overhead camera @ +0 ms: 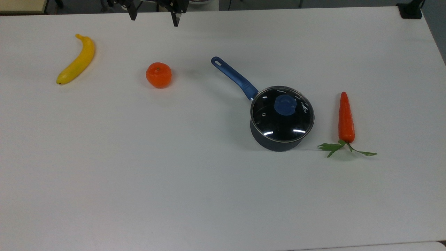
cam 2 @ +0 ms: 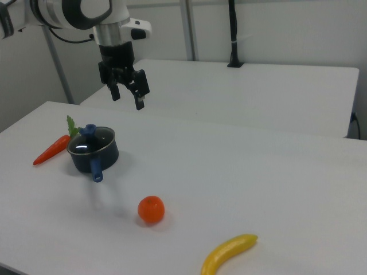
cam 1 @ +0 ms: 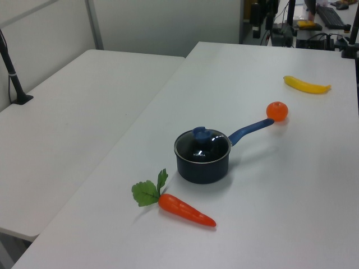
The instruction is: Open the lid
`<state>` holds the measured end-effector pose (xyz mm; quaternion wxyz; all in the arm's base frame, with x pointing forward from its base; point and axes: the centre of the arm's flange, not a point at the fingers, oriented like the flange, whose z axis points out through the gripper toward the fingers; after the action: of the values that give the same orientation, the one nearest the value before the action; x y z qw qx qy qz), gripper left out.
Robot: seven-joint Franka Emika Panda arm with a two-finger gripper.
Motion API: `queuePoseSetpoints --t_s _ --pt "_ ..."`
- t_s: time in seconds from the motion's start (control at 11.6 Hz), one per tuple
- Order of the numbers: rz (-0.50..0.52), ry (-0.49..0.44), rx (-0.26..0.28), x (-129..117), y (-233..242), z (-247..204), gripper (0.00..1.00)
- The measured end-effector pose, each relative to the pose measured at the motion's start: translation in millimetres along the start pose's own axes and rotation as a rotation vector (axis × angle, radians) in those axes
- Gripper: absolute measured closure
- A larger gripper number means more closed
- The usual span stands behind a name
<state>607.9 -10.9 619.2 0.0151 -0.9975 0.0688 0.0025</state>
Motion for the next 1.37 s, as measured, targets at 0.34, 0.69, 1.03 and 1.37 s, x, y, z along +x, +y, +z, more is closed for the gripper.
queuePoseSetpoints --t_s 0.34,0.69,1.03,1.37 --pt "0.02 0.007 -0.001 -2 12 -6 0.0" --pt "0.042 0.022 0.001 -5 26 -16 0.0" --pt "0.043 0.02 0.001 -5 26 -14 0.0" --pt "0.044 0.071 0.003 8 25 -10 0.0"
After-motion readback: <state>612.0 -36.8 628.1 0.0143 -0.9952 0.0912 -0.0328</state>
